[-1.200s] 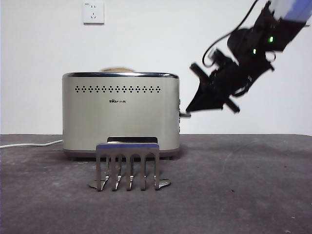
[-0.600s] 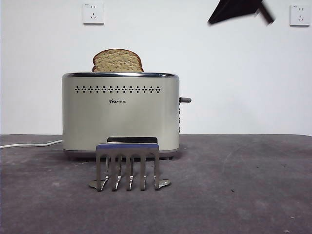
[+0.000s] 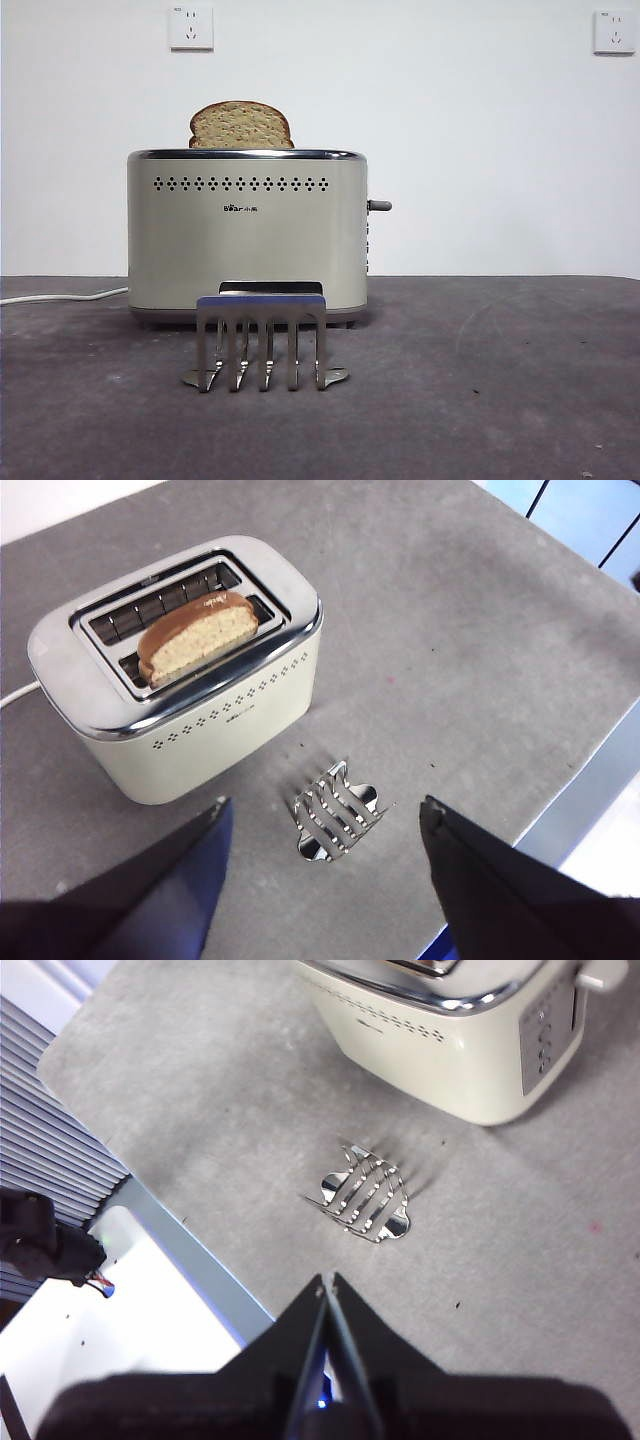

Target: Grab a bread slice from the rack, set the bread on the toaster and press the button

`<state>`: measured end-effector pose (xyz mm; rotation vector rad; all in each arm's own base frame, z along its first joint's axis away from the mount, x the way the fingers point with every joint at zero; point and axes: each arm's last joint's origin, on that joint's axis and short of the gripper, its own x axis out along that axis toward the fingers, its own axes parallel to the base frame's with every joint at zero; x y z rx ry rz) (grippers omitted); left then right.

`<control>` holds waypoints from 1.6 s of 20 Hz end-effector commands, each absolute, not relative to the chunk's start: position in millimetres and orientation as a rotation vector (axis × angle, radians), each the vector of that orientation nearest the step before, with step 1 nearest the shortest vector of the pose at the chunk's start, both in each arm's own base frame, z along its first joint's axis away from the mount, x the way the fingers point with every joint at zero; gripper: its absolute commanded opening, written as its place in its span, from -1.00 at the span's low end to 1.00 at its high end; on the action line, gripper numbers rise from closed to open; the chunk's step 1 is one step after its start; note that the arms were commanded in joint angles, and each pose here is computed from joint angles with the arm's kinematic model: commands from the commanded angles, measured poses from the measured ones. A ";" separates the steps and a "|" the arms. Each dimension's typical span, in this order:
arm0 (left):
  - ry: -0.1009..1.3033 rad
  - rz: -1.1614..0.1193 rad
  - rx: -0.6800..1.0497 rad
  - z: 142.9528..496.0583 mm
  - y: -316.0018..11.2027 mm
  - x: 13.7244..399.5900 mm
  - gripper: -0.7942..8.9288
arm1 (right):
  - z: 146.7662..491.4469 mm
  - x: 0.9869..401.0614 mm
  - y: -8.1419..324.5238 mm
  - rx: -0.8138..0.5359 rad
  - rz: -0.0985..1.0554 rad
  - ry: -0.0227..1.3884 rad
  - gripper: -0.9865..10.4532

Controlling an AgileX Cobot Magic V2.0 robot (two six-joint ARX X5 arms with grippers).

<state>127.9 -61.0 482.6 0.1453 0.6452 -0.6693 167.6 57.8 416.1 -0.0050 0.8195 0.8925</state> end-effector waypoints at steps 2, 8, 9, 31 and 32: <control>0.672 -0.670 0.142 481.1 -60.1 125.3 -0.20 | 420.2 158.5 56.1 -0.034 0.907 0.779 -0.85; 0.684 -0.670 0.145 480.2 -59.8 124.6 -0.85 | 420.6 157.6 55.8 -0.033 0.905 0.777 -0.83; 0.683 -0.668 0.145 480.2 -59.8 124.7 -0.85 | 420.6 157.6 55.6 -0.034 0.902 0.777 -0.83; 0.041 -0.418 0.185 508.7 -20.3 87.4 -0.84 | 420.5 157.8 55.4 -0.035 0.899 0.778 -0.83; -0.040 -0.378 0.191 502.0 -17.1 82.4 -0.85 | 420.5 157.8 55.4 -0.035 0.899 0.778 -0.83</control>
